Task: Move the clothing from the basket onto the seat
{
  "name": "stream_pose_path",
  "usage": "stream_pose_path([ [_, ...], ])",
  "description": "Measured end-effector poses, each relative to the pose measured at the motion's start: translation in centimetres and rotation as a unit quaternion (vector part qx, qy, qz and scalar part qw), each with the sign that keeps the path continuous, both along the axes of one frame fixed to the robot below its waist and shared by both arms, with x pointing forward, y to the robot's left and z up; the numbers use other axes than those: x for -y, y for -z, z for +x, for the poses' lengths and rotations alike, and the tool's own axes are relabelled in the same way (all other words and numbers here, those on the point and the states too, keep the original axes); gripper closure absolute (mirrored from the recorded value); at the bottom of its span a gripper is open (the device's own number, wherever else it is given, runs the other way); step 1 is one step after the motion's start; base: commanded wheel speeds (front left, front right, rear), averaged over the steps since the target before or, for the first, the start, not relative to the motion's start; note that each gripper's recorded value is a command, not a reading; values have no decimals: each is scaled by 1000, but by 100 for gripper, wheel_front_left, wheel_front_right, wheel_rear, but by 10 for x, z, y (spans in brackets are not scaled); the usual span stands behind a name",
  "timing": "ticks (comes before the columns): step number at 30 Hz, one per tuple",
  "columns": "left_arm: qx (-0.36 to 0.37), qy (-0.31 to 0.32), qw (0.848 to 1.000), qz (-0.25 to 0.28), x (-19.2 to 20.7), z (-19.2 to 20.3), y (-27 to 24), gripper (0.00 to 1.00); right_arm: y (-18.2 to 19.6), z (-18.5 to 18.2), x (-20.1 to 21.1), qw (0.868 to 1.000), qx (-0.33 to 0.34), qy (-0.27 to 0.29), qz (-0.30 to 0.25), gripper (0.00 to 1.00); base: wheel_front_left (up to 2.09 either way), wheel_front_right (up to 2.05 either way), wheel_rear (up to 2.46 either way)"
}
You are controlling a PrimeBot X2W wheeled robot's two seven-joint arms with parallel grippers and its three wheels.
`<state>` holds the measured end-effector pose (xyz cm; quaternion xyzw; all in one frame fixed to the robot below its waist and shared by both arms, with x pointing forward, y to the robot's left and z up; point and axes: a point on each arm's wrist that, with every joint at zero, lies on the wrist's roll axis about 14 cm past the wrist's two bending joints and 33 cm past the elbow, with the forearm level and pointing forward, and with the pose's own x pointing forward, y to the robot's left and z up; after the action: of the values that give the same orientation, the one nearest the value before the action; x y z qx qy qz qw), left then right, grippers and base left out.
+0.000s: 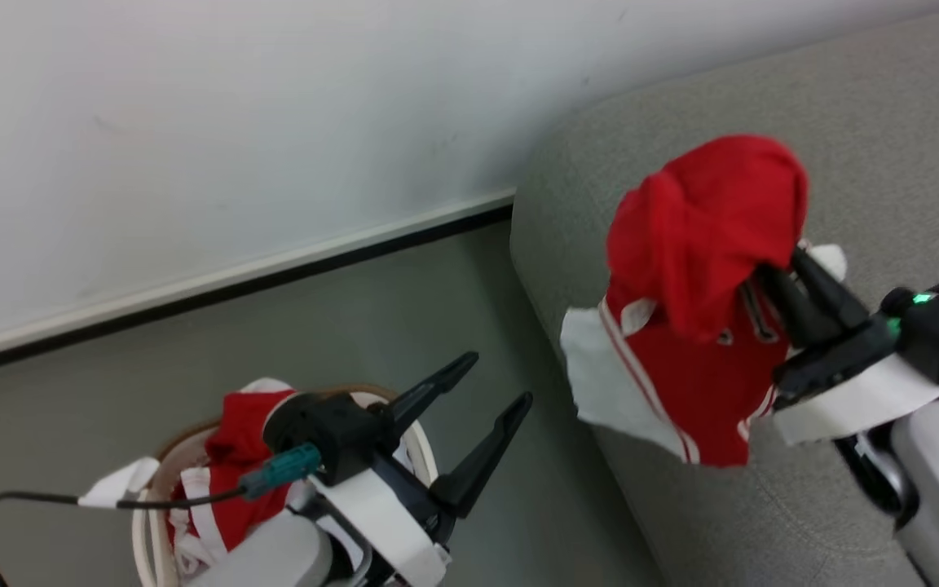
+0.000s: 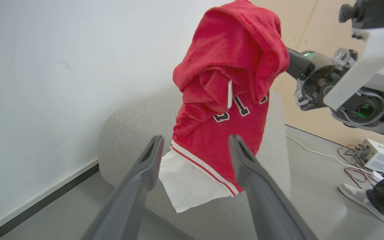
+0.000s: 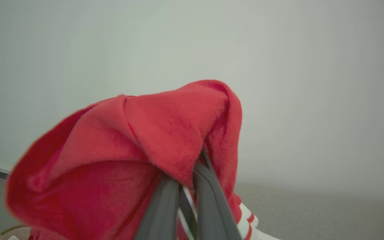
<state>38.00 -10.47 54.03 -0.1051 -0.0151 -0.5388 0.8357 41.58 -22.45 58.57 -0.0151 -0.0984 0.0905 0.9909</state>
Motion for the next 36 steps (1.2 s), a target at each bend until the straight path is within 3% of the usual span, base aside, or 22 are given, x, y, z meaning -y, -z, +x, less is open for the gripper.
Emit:
stream_pose_path([
  [6,12,3,1000,-8,0,33,7,0,-31,54,53,996,43,70,-39,100,0,0,0],
  [13,6,-24,1000,-17,-13,81,37,0,-58,135,139,973,43,190,-124,100,0,0,0],
  [18,-6,-77,997,-30,-40,107,49,0,-57,174,192,955,19,278,-103,100,0,0,0],
  [21,-20,-107,994,-33,-57,118,62,0,-24,188,215,940,-26,321,-116,100,0,0,0],
  [26,-53,-155,986,-14,-89,127,95,0,71,184,243,911,-119,384,-88,100,0,0,0],
  [30,-82,-191,978,8,-115,128,121,0,164,171,225,896,-208,387,-68,98,0,0,0],
  [32,-85,-203,975,9,-124,129,123,0,181,165,213,894,-223,382,-63,57,0,0,0],
  [33,-85,-210,974,11,-128,130,123,0,185,161,210,894,-227,382,-65,0,0,0,0],
  [36,-86,-225,971,11,-136,128,119,0,186,151,196,896,-233,372,-65,0,0,0,0],
])
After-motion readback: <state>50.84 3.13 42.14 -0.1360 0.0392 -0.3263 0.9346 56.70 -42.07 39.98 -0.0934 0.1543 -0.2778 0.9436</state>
